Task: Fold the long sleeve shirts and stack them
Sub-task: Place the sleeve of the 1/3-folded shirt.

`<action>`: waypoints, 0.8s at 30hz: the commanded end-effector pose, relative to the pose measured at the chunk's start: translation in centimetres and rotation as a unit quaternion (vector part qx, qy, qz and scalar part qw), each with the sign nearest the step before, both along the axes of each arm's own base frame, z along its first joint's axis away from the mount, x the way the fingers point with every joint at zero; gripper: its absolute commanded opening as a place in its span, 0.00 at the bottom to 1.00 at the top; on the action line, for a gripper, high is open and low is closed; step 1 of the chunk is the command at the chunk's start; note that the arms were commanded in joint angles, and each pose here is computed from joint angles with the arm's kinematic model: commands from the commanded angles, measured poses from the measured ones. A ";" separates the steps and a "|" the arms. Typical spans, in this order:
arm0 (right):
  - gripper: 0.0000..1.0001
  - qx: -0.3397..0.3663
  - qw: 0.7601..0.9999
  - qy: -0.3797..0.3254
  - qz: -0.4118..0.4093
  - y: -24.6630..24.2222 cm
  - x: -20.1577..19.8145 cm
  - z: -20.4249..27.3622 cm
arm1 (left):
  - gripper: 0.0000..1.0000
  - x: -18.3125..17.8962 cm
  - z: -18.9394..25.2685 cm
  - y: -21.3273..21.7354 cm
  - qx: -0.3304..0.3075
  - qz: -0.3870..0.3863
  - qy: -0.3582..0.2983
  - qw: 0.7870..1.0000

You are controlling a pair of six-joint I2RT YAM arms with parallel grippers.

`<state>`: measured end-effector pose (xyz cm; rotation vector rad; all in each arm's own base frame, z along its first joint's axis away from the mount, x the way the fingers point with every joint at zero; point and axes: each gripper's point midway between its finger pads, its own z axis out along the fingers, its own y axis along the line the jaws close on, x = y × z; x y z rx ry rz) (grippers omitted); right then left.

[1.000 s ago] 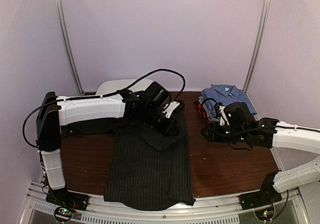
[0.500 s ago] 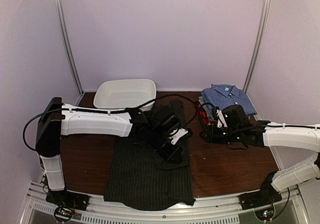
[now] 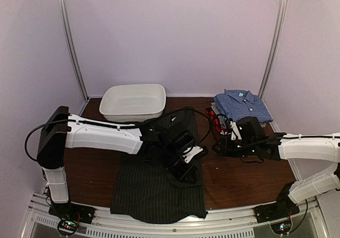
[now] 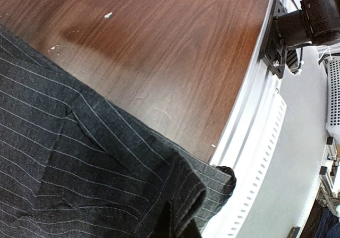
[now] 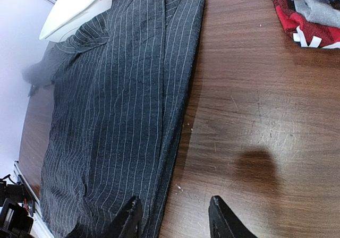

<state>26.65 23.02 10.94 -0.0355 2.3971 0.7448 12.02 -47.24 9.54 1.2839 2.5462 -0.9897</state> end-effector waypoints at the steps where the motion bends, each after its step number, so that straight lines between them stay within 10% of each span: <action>1: 0.44 0.013 1.000 0.001 0.004 0.2 -0.2 -0.4 | 0.00 -1.3 0.0 -1.3 -0.026 -0.013 0.015 0.999; 12: 0.44 0.016 1.000 0.013 0.012 0.3 -0.8 -1.5 | 0.00 -2.5 -1.3 -0.4 -0.010 -0.021 0.022 0.999; 18: 0.46 0.020 0.999 0.016 0.026 1.0 -1.3 -1.7 | 0.39 -2.0 0.2 -0.2 -0.020 -0.010 0.005 1.000; 24: 0.57 0.022 0.998 0.021 0.049 2.0 -2.2 -2.3 | 0.52 0.2 3.4 0.7 -0.033 0.033 -0.038 0.998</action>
